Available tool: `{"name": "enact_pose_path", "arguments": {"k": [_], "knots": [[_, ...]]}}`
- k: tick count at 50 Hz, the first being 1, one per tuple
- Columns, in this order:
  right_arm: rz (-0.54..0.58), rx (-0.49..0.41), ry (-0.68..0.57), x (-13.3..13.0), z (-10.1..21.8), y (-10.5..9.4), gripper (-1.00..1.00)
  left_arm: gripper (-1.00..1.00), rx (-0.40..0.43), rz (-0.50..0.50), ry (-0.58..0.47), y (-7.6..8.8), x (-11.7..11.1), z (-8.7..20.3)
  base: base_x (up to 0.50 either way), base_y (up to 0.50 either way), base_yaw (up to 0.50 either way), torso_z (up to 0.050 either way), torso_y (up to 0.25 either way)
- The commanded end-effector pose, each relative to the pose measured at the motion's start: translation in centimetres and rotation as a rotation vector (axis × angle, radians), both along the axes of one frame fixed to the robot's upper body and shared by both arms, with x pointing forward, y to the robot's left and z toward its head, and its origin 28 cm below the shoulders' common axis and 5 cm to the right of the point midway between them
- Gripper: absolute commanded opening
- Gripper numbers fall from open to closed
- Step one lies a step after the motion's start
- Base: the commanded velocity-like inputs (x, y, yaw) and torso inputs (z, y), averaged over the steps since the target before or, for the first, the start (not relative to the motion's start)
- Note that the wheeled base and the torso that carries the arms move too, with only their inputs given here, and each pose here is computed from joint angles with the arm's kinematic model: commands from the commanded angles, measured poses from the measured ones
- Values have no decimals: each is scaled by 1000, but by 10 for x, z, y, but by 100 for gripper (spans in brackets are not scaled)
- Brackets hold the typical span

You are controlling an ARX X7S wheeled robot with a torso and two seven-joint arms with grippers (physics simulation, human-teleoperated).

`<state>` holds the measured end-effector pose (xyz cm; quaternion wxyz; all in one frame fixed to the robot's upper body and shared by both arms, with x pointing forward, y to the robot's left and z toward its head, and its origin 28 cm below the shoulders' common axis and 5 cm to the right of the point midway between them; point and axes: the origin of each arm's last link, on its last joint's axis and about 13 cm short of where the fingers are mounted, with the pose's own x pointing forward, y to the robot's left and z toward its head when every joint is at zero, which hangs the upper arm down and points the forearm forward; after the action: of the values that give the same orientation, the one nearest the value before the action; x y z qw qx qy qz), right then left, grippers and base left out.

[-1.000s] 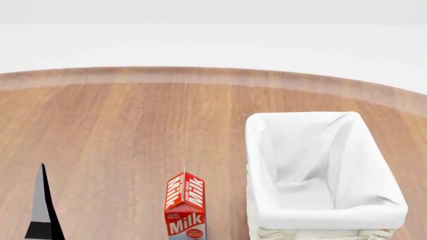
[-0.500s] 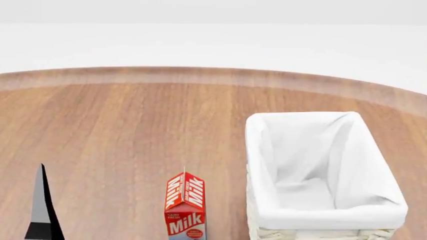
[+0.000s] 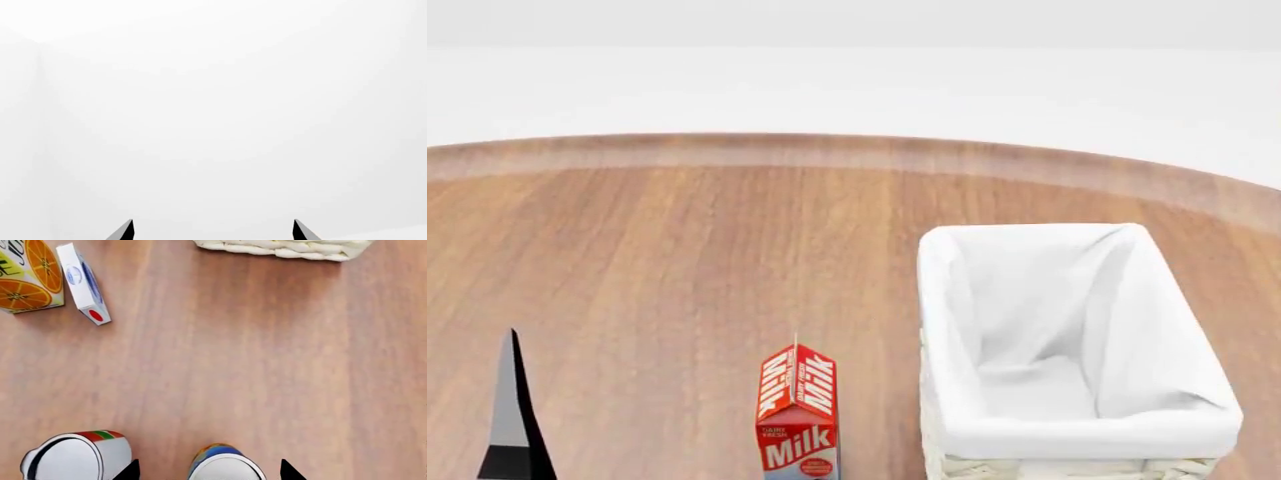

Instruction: Pick up the alphabet soup and the tomato sauce, and put them in the basket.

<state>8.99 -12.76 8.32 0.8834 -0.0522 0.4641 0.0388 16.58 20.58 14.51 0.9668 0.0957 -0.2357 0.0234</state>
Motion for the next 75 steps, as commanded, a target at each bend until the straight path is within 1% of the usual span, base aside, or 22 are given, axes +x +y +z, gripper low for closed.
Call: {"name": "enact_pose_path", "arguments": {"k": [1, 18, 31, 55, 75], "knots": [[-16, -6, 5, -2, -2, -4, 100, 100, 2, 0, 1, 0, 0, 0, 0, 0, 0, 0, 0], [-36, -1, 19, -5, -8, -7, 100, 100, -2, -1, 1, 0, 0, -1, 0, 0, 0, 0, 0], [-43, 24, 42, -9, -18, -5, 100, 100, 0, 0, 3, -1, -1, -1, 0, 0, 0, 0, 0], [-66, 31, 49, -6, -33, -6, 100, 100, 0, 2, 4, 0, 0, -2, 0, 0, 0, 0, 0], [-83, 30, 74, -8, -46, -9, 100, 100, 0, 2, 6, 0, 0, -3, 0, 0, 0, 0, 0]]}}
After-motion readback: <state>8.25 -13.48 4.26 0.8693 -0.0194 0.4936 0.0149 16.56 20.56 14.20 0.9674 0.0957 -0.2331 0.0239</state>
